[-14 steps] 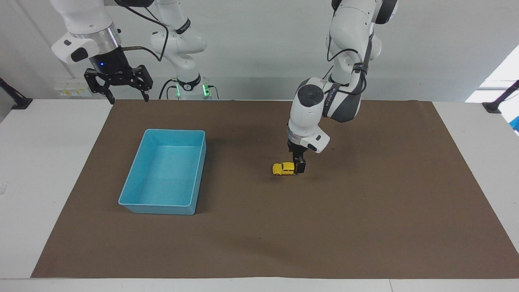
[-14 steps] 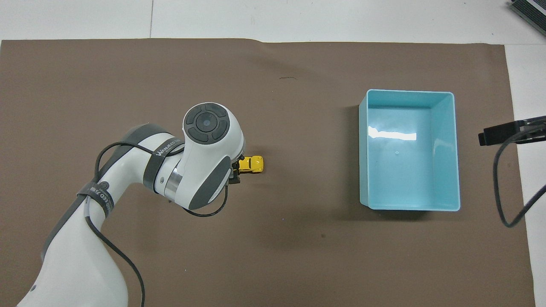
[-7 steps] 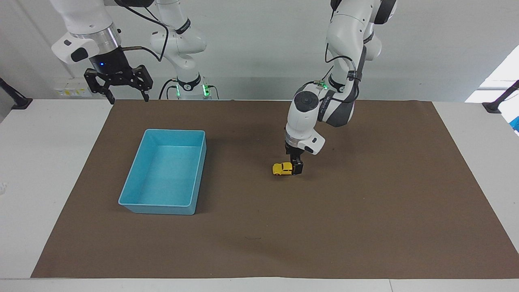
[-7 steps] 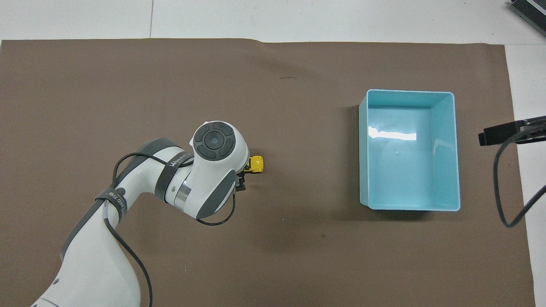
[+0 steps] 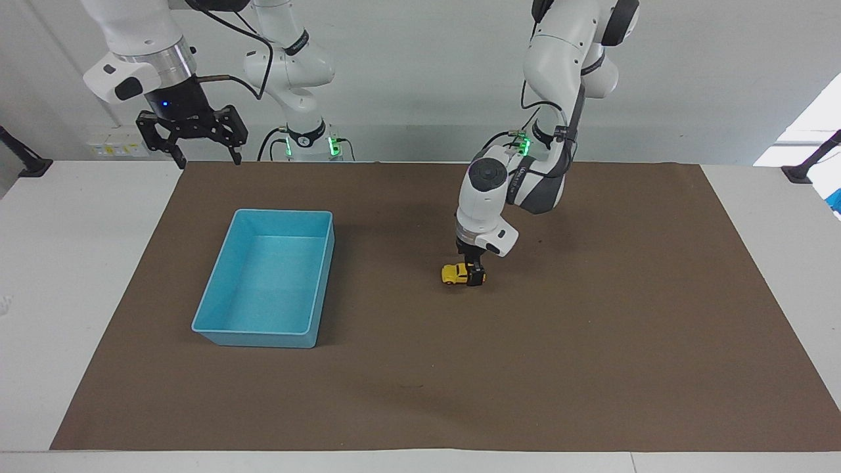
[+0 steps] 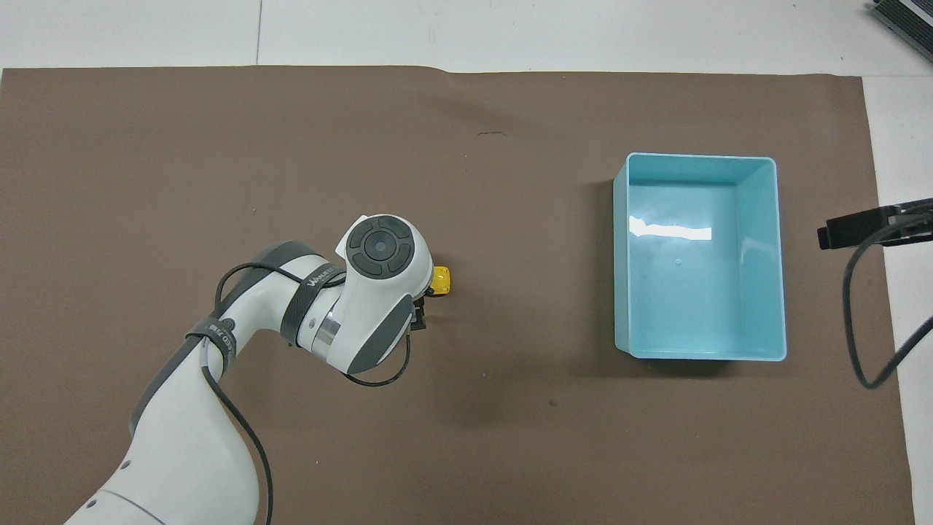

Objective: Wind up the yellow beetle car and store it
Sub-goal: 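Pull the car back along the table toward the left arm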

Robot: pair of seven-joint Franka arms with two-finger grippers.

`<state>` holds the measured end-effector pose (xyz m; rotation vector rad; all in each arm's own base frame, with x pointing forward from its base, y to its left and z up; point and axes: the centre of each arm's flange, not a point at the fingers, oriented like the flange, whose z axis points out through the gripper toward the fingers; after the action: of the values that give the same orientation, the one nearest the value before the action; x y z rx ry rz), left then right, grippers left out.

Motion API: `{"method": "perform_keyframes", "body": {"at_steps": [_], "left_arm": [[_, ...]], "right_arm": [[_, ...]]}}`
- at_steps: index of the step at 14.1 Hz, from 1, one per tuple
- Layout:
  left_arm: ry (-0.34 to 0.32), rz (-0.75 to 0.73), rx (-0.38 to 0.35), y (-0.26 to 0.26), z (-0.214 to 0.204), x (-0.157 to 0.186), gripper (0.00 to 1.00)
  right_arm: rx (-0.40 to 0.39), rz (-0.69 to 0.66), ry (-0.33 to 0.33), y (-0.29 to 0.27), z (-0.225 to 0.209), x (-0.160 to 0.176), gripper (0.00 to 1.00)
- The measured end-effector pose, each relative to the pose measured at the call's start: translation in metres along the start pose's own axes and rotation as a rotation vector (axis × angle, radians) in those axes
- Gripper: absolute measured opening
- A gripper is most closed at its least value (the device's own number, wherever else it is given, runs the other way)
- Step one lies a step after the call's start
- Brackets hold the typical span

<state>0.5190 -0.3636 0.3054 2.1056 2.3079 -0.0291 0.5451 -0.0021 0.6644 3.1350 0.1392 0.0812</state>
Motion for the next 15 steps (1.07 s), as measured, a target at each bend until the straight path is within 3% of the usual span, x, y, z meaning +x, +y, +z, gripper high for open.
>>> {"method": "perform_keyframes", "body": {"at_steps": [3,4,8,15], "left_arm": [[-0.001,0.000,-0.001,0.0000,-0.0003,-0.0004,1.00],[-0.001,0.001,-0.001,0.0000,-0.0004,-0.0005,0.95],[-0.004,0.000,-0.006,0.0010,-0.0019,-0.0009,0.45],[-0.001,0.013,-0.005,0.0029,-0.0016,0.0020,0.45]], "right_arm": [[0.000,0.000,0.000,0.0000,0.0000,0.0000,1.00],[0.000,0.000,0.000,0.0000,0.0000,0.0000,1.00],[0.000,0.000,0.000,0.0000,0.0000,0.0000,1.00],[0.000,0.000,0.000,0.0000,0.0000,0.0000,1.00]]}}
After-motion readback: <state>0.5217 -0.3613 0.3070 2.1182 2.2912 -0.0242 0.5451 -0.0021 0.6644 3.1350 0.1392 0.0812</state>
